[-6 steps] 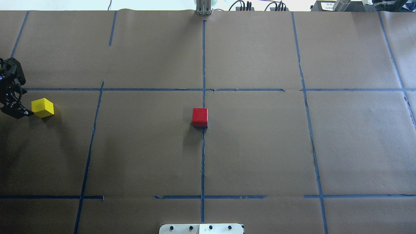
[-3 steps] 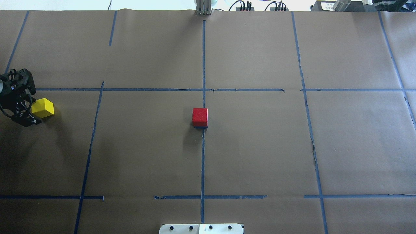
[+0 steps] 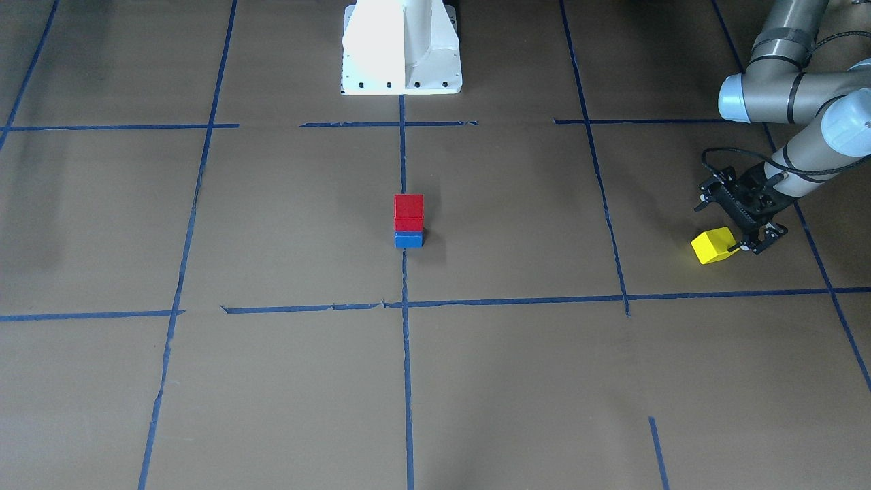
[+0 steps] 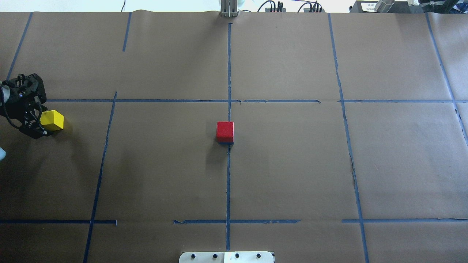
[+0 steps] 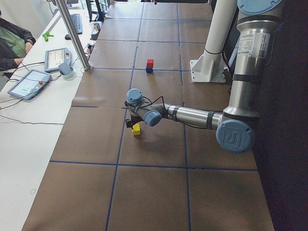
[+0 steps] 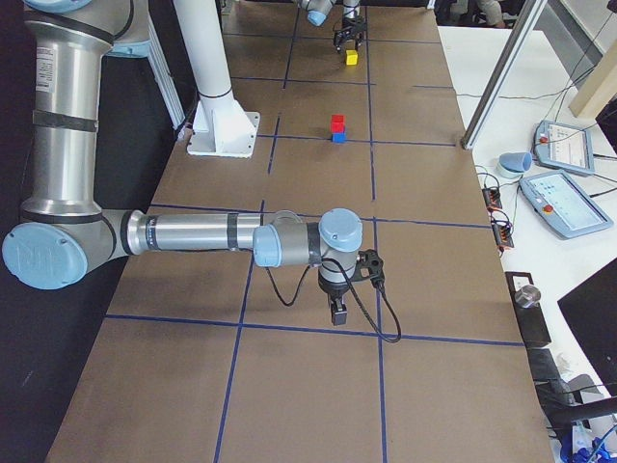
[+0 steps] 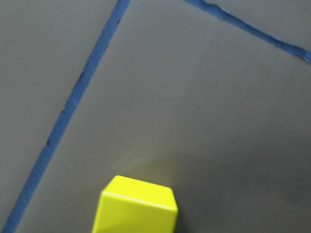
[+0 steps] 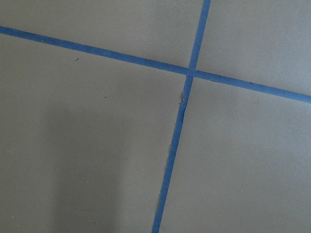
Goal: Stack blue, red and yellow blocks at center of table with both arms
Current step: 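Close the left gripper on the yellow cube and lift it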
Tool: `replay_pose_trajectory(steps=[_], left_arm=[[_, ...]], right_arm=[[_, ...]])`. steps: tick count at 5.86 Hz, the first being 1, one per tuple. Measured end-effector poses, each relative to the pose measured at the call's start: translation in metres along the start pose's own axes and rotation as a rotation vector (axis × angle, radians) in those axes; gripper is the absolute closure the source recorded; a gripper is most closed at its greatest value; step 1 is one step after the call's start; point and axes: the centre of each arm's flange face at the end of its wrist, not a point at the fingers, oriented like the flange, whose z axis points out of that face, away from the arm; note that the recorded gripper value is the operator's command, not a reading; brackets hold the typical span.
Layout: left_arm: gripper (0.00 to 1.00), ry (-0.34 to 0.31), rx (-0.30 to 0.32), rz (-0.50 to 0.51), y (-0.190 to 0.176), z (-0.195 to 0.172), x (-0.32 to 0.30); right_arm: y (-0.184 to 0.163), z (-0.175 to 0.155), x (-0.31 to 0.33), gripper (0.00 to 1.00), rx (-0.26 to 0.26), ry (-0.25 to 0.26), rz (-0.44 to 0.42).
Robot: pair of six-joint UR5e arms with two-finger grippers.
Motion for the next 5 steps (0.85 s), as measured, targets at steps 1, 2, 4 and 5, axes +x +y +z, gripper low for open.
replay_pose_trajectory(steps=[1, 2, 4, 5], left_arm=[[0.0, -0.01, 0.003, -0.008, 0.001, -0.004, -0.004], [0.0, -0.017, 0.002, -0.021, 0.004, -0.008, -0.008], [0.0, -0.023, 0.0, -0.035, 0.007, -0.009, -0.014], [0.0, -0.022, -0.005, -0.038, 0.009, -0.007, -0.016]], right_arm=[[0.0, 0.0, 0.0, 0.0, 0.0, 0.0, 0.0], [0.0, 0.0, 0.0, 0.0, 0.0, 0.0, 0.0], [-0.001, 0.0, 0.0, 0.0, 0.011, 0.001, -0.008], [-0.001, 0.001, 0.001, 0.0, 0.013, 0.001, -0.009]])
